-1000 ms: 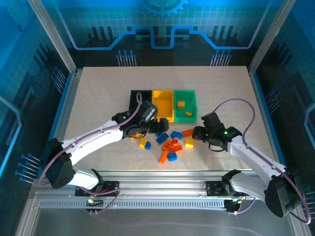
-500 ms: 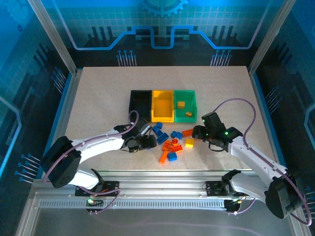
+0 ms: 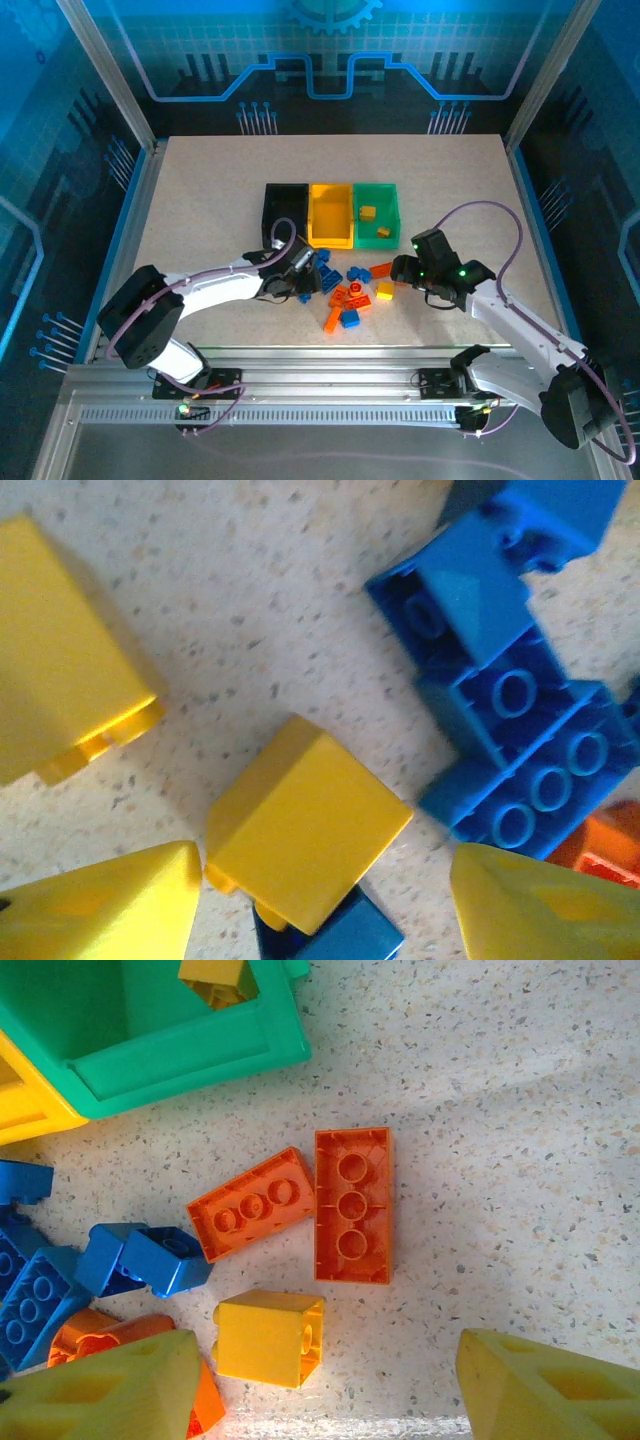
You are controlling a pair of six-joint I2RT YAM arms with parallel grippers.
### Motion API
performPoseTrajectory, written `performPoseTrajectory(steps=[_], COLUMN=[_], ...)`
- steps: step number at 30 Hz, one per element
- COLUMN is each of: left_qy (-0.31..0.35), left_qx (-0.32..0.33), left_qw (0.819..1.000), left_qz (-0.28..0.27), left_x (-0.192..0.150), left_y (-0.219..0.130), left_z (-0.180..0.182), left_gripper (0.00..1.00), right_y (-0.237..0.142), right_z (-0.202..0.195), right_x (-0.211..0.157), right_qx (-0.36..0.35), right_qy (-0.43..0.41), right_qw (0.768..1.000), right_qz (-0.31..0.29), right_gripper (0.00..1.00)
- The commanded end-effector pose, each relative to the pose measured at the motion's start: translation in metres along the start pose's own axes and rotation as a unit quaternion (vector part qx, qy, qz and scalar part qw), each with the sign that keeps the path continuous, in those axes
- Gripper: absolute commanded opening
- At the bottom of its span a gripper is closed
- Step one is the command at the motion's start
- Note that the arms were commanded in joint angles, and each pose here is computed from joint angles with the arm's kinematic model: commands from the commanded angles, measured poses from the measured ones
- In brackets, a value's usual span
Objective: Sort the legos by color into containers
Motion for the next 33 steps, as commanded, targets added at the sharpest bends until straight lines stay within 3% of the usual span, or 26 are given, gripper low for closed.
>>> performPoseTrajectory(steps=[1, 9, 13, 17, 24, 30, 33], left_qy=[0.025, 0.083, 0.086, 0.083, 0.086, 0.075, 0.066], left_qx=[-0.002, 0.027, 0.038, 0.058, 0.069, 0.04, 0.0], left_qw=[1.0, 0.996, 0.995, 0.995, 0.994, 0.996, 0.998], left_qz=[-0.015, 0.015, 0.017, 0.016, 0.012, 0.0, -0.023], left_x=[0.006, -0.024, -0.028, -0.028, -0.027, -0.024, -0.014], left_y=[-0.004, 0.007, 0.011, 0.011, 0.011, -0.013, -0.042], left_z=[-0.005, 0.006, 0.007, 0.013, 0.016, 0.01, -0.003], left_gripper=[0.66, 0.65, 0.58, 0.58, 0.44, 0.33, 0.33], right_y=[-0.002, 0.0, 0.0, -0.003, -0.004, -0.005, -0.006], right_z=[-0.005, -0.004, -0.002, -0.003, -0.005, -0.006, -0.006], right_x=[-0.004, -0.002, -0.001, -0.001, -0.001, 0.001, 0.001], right_qx=[-0.006, -0.003, -0.002, -0.003, -0.007, -0.009, -0.008], right_qy=[-0.004, -0.003, -0.003, -0.002, 0.0, 0.0, 0.003], right_qw=[1.0, 1.0, 1.0, 1.0, 1.0, 1.0, 1.0], right_qz=[0.002, 0.001, 0.002, 0.0, -0.002, -0.005, -0.006], right_gripper=[0.7, 0.7, 0.7, 0.7, 0.7, 0.7, 0.7])
Point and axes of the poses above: each hand's point on the last joint's axis, 136 mm out from that joint toward the fingers, its own y axis out along the fingers, its own z axis along the line the jaws close on, x = y × z, the point moved 3 cm from there along -y, back along the fingers, and after that the axes turned 10 degrees about -y, right-handed, at the moved point
